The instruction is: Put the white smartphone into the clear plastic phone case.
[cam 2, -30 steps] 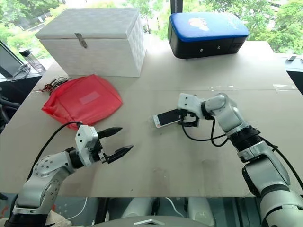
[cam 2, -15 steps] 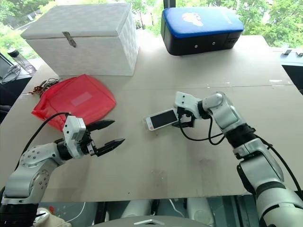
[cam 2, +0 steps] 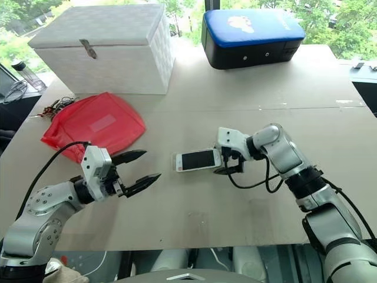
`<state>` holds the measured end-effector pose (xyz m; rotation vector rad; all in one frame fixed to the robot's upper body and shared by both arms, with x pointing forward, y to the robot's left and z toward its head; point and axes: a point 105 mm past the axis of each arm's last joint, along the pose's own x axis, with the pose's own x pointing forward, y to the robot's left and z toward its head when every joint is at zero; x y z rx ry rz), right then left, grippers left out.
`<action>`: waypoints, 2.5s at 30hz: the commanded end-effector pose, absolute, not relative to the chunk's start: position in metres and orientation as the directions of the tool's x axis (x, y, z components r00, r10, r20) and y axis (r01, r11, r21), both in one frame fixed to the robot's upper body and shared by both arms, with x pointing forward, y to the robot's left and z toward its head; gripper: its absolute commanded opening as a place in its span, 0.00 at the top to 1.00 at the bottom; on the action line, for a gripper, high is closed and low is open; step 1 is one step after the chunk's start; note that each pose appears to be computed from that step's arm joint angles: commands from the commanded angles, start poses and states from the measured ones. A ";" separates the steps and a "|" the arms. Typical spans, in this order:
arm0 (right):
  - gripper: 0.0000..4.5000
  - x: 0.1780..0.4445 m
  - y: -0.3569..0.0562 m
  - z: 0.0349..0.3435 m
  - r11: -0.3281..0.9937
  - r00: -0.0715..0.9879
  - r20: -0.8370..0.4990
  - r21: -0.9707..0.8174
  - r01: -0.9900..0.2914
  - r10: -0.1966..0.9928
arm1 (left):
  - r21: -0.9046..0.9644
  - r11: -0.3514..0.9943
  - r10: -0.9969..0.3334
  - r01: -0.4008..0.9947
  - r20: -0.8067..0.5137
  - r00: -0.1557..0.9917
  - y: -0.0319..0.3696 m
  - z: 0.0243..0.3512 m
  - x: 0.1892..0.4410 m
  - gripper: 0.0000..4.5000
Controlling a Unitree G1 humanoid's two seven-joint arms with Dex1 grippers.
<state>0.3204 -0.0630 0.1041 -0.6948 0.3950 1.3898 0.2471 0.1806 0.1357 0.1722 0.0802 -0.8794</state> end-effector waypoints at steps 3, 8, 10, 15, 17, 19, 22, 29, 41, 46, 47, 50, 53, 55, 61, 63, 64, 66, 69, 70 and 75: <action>0.01 0.318 -0.063 0.131 0.078 0.235 -0.583 -0.280 -0.957 0.778 | 0.143 0.597 -0.779 0.789 -0.130 0.613 0.171 0.152 0.249 0.00; 0.01 0.304 -0.056 0.143 0.013 0.183 -0.596 -0.278 -0.961 0.782 | 0.123 0.558 -0.809 0.821 -0.143 0.571 0.172 0.153 0.246 0.00; 0.01 0.304 -0.049 0.143 0.005 0.177 -0.593 -0.279 -0.960 0.786 | 0.119 0.549 -0.813 0.827 -0.152 0.562 0.176 0.153 0.246 0.00; 0.01 0.312 -0.029 0.135 0.017 0.173 -0.574 -0.266 -0.964 0.800 | 0.119 0.570 -0.802 0.813 -0.132 0.582 0.188 0.154 0.245 0.00; 0.01 0.314 -0.024 0.131 0.015 0.171 -0.577 -0.264 -0.964 0.799 | 0.108 0.558 -0.810 0.823 -0.148 0.568 0.190 0.150 0.239 0.00; 0.01 0.316 -0.020 0.129 0.019 0.170 -0.575 -0.258 -0.966 0.800 | 0.059 0.545 -0.822 0.836 -0.159 0.547 0.193 0.146 0.231 0.00; 0.01 0.320 -0.019 0.123 0.038 0.180 -0.585 -0.248 -0.968 0.791 | 0.040 0.562 -0.811 0.826 -0.169 0.560 0.199 0.140 0.223 0.00; 0.12 0.318 -0.021 0.120 0.024 0.156 -0.592 -0.225 -0.974 0.790 | 0.049 0.589 -0.790 0.807 -0.176 0.588 0.207 0.133 0.215 0.00; 0.35 0.313 -0.014 0.135 -0.001 0.140 -0.534 -0.256 -0.967 0.834 | 0.045 0.611 -0.774 0.790 -0.173 0.609 0.215 0.121 0.211 0.00; 0.35 0.316 -0.022 0.131 0.013 0.157 -0.550 -0.258 -0.966 0.820 | 0.047 0.611 -0.774 0.790 -0.172 0.609 0.217 0.117 0.213 0.00; 0.35 0.317 -0.024 0.132 0.022 0.167 -0.551 -0.259 -0.965 0.817 | 0.047 0.612 -0.773 0.789 -0.172 0.610 0.218 0.116 0.213 0.00; 0.35 0.319 -0.031 0.134 0.026 0.185 -0.570 -0.276 -0.961 0.800 | 0.044 0.613 -0.772 0.789 -0.176 0.610 0.220 0.112 0.212 0.00; 0.35 0.318 -0.030 0.132 -0.004 0.196 -0.609 -0.310 -0.951 0.769 | 0.042 0.612 -0.773 0.790 -0.180 0.609 0.222 0.109 0.211 0.00; 0.35 0.318 -0.028 0.127 -0.030 0.215 -0.642 -0.348 -0.937 0.736 | 0.042 0.613 -0.773 0.789 -0.179 0.609 0.222 0.107 0.211 0.00; 0.35 0.309 -0.027 0.119 -0.101 0.202 -0.688 -0.373 -0.922 0.697 | 0.040 0.616 -0.771 0.787 -0.177 0.612 0.224 0.103 0.208 0.00; 0.35 0.306 -0.029 0.116 -0.122 0.190 -0.704 -0.368 -0.922 0.684 | 0.038 0.618 -0.769 0.786 -0.180 0.613 0.226 0.100 0.206 0.00; 0.35 0.306 -0.030 0.114 -0.135 0.193 -0.714 -0.374 -0.917 0.673 | 0.036 0.618 -0.769 0.785 -0.181 0.614 0.227 0.099 0.206 0.00; 0.35 0.306 -0.032 0.113 -0.146 0.194 -0.724 -0.379 -0.914 0.662 | 0.035 0.618 -0.769 0.785 -0.181 0.614 0.227 0.098 0.206 0.00; 0.35 0.306 -0.032 0.114 -0.161 0.188 -0.728 -0.381 -0.910 0.659 | 0.034 0.619 -0.769 0.785 -0.178 0.614 0.227 0.096 0.206 0.00; 0.35 0.306 -0.032 0.114 -0.165 0.189 -0.729 -0.384 -0.908 0.658 | 0.034 0.619 -0.769 0.785 -0.177 0.614 0.226 0.095 0.206 0.00; 0.35 0.316 -0.020 0.135 -0.034 0.220 -0.624 -0.369 -0.929 0.749 | 0.031 0.619 -0.769 0.785 -0.175 0.614 0.226 0.091 0.205 0.00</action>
